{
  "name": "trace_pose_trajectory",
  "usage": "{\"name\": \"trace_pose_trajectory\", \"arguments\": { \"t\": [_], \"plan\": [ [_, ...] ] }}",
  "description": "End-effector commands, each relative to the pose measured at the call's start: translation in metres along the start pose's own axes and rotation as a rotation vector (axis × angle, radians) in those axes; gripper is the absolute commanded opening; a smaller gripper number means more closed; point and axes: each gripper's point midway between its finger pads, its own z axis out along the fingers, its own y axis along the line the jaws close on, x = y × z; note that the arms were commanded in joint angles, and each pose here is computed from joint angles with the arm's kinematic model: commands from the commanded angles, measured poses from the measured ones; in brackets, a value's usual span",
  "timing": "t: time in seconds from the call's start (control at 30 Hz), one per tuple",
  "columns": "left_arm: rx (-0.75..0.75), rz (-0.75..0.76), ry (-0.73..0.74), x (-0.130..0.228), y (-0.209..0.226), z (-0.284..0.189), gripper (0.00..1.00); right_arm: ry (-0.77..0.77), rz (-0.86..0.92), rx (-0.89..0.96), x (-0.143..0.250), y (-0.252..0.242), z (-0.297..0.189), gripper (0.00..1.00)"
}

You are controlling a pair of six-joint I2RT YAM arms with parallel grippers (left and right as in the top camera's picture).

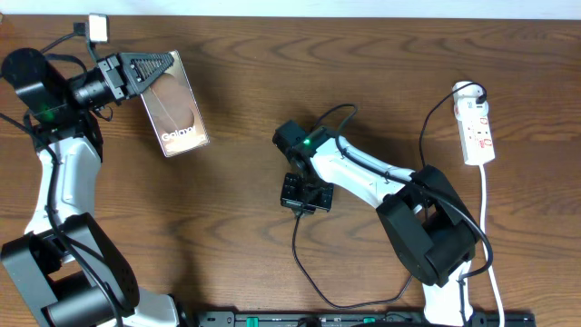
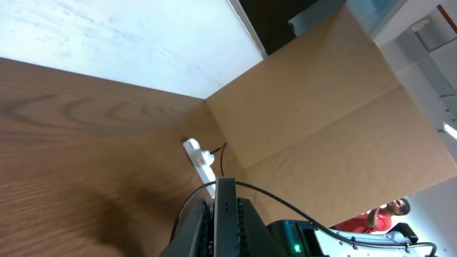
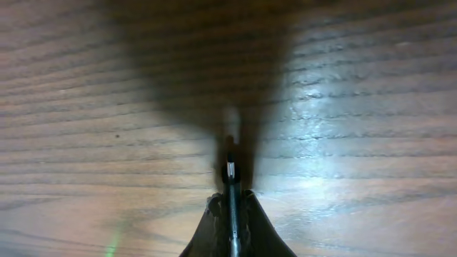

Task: Plug charger to phone and switch on socket
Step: 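Lift the cable plug with the right gripper toward the left gripper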

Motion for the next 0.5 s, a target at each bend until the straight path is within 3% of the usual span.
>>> {"name": "trace_pose_trajectory", "arguments": {
  "t": [0.0,0.2,0.47],
  "plan": [
    [0.013,0.035,0.016,0.000,-0.010,-0.001,0.08,0.032,0.000,-0.052,-0.002,0.008,0.001,0.01],
    [0.013,0.035,0.016,0.000,-0.010,-0.001,0.07,0.077,-0.140,-0.277,-0.018,0.033,-0.022,0.01],
    [0.013,0.036,0.016,0.000,-0.010,-0.001,0.07,0.012,-0.384,-0.512,-0.050,0.056,-0.077,0.01]
  ]
}}
